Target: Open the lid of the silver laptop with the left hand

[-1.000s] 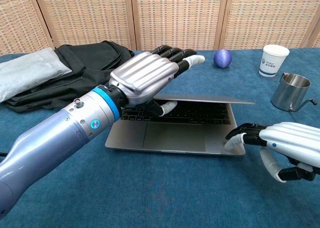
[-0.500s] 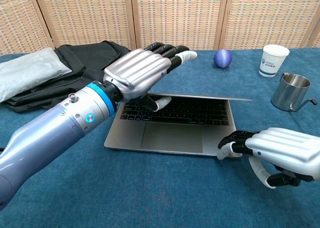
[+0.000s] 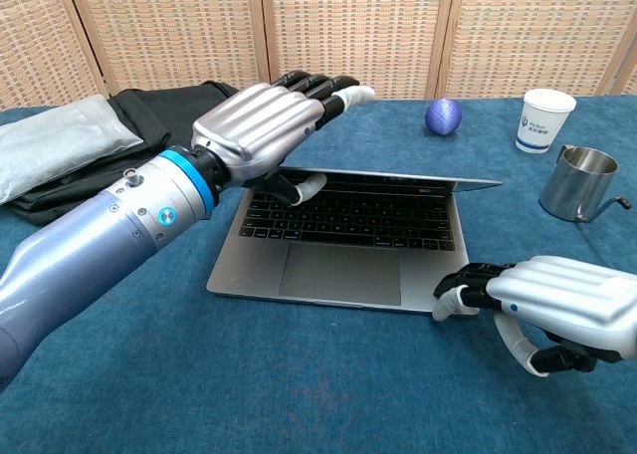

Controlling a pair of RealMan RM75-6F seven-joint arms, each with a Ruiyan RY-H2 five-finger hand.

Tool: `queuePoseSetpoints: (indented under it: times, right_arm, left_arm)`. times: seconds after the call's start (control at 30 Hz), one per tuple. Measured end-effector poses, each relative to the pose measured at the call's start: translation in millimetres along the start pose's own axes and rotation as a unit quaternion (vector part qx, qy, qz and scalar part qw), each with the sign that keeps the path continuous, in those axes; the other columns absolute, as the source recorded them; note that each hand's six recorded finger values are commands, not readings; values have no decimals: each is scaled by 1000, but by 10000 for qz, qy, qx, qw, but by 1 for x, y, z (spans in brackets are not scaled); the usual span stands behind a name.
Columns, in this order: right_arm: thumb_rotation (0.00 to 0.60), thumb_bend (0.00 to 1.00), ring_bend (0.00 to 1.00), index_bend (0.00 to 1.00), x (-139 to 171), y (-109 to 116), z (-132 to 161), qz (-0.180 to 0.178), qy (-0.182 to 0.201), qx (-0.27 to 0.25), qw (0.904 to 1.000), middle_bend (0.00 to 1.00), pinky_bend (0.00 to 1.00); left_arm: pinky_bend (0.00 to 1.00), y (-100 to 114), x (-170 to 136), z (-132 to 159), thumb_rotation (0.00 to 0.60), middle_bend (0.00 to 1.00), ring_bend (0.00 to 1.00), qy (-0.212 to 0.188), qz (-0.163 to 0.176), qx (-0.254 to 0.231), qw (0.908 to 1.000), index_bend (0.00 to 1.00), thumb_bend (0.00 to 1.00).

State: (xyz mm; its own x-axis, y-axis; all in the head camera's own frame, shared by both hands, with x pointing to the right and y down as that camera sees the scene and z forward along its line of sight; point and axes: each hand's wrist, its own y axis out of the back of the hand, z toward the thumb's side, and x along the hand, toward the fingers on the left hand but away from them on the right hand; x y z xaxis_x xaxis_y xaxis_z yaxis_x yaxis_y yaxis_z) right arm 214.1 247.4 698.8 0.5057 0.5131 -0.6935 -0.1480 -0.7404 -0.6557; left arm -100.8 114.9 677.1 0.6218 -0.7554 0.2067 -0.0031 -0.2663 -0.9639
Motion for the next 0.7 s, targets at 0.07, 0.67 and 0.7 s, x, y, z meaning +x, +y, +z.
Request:
queuePoseSetpoints:
  times: [0.07,0.67,0.7]
  right_arm:
    - [600,981,79,203,0,1,1,-3,15,-8,10000,150,181]
    - [600,981,78,204,1,4,-3,6,2,6,10000,150,183]
    - [600,981,78,204,1,3,-3,7,7,14,10000,150,183]
  left_arm:
    - [0,2,2,-6,600,0,0,62,25,32,10000,2,442]
    - [0,25,23,-72,600,0,0,789,186,52,9967,2,441]
    - [0,27,25,-73,600,0,0,801,205,42,9966,2,441]
